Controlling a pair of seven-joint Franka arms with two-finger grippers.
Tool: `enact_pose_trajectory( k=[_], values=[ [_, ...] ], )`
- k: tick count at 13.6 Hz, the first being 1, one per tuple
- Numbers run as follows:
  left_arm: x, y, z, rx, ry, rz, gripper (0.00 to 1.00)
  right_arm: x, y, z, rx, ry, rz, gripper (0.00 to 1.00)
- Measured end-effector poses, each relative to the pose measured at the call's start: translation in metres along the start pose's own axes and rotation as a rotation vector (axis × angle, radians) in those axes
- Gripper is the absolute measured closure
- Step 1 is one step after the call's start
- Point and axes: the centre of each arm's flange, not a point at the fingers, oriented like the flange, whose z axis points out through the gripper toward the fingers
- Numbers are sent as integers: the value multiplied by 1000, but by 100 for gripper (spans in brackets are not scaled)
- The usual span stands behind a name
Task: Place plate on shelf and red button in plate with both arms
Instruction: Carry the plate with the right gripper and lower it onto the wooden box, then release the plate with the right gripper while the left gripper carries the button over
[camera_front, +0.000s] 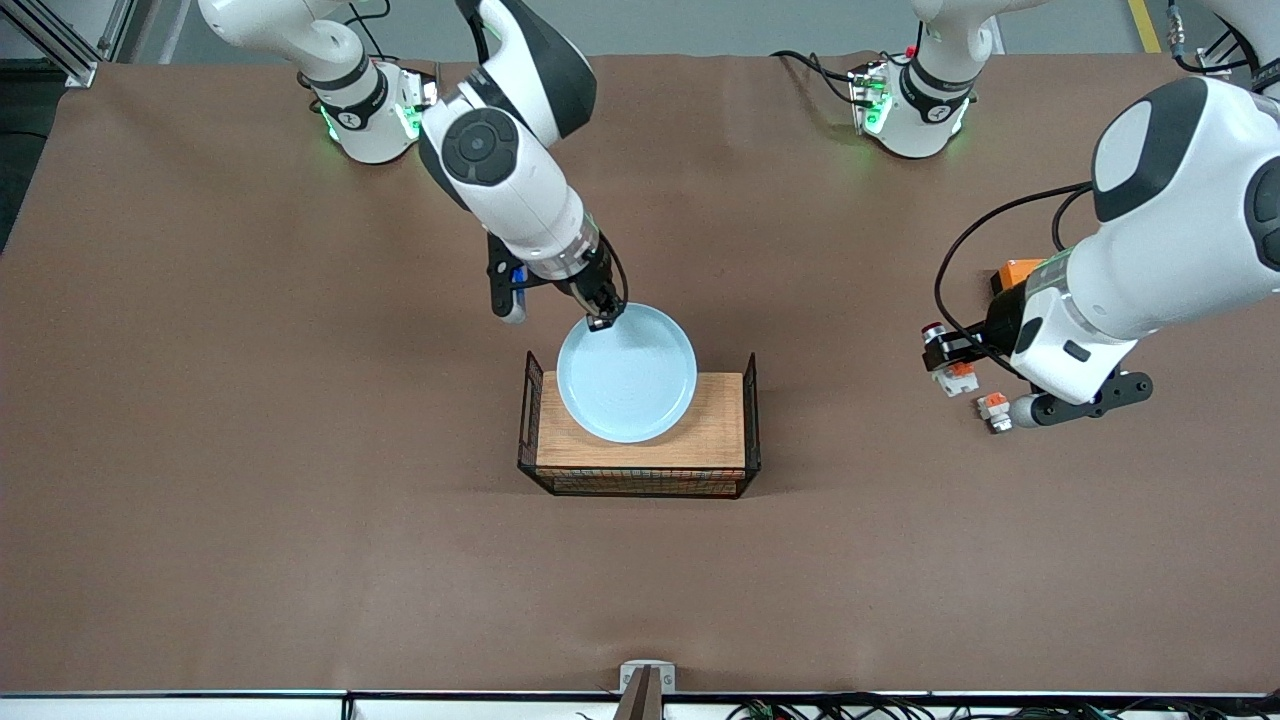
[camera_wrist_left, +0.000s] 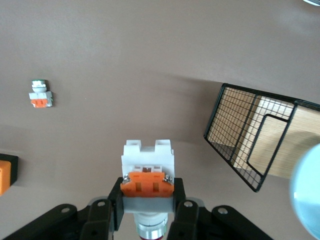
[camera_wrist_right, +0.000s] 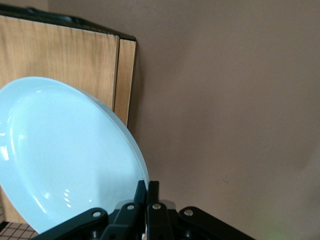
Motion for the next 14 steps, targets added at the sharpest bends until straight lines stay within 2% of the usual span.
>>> enact_pose_trajectory(
  k=[12,14],
  values=[
    [-39,105,24,-95,50,-191,59,4,-22,39,-18,21,17,95],
    [-44,120,31,-116,53,-220,59,5,-23,42,-20,23,18,90]
  ],
)
